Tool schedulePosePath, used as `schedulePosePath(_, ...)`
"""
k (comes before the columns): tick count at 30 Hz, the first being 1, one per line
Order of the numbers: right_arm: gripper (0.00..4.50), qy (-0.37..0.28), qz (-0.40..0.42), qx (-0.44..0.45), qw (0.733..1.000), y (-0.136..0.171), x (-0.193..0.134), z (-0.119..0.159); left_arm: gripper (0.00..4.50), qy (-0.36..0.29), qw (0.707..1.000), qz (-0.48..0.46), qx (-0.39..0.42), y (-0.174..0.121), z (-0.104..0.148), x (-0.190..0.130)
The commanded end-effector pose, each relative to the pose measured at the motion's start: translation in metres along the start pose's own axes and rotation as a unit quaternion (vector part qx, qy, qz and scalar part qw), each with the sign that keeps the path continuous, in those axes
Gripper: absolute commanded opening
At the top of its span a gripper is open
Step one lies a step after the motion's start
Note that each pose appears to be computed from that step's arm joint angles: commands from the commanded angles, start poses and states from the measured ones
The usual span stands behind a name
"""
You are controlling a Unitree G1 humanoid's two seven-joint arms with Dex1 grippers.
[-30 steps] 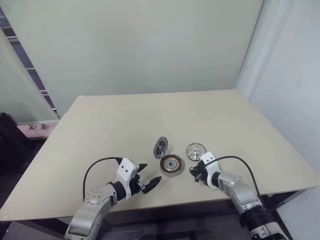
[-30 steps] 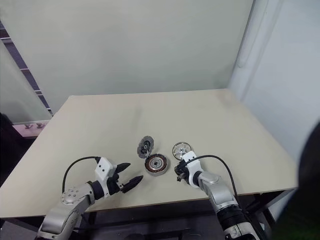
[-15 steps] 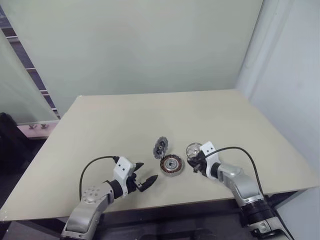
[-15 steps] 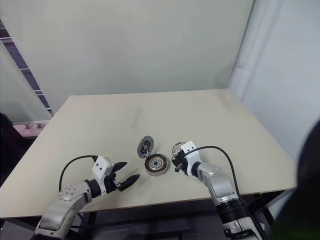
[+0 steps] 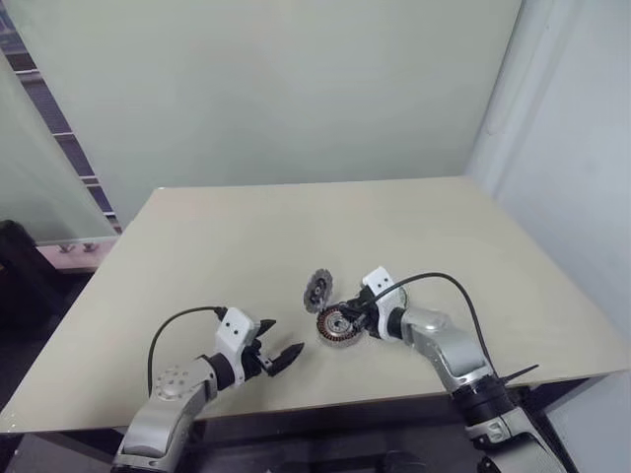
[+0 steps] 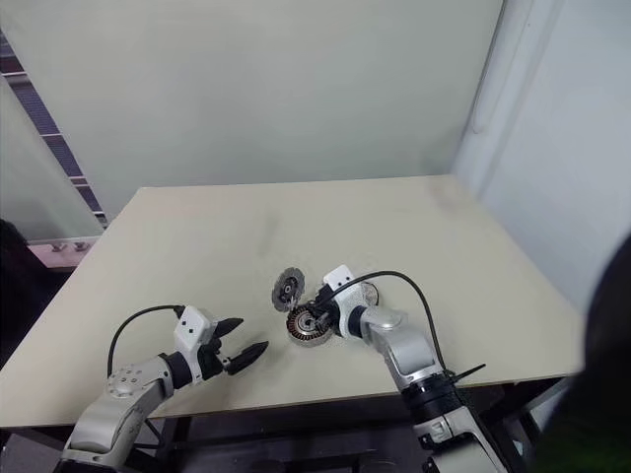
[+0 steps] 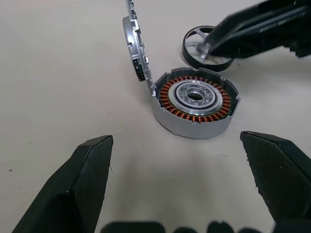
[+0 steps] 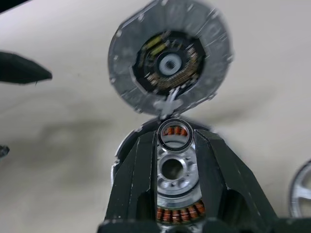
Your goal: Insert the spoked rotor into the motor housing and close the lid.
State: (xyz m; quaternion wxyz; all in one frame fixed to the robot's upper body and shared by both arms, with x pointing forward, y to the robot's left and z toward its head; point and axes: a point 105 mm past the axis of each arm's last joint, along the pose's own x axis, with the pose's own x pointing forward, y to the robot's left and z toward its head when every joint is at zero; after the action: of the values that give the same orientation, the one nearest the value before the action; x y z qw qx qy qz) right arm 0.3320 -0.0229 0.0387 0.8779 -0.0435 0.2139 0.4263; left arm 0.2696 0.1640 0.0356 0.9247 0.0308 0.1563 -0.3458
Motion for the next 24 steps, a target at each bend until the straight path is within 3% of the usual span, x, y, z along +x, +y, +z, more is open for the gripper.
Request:
schedulePosePath(1,0.80,-0.011,0.002,-0.024,1.000,0.000,0.005,0.014,4.50,-0.020,1.000,0.009,0.016,0.005,0.014,-0.004)
schedulePosePath(24,0.80,0.020,-0.003,-0.025,0.999,-0.004,0.023,-0.007,4.50,-0.025,0.999,0.018,0.020,0.005,0.020,-0.007)
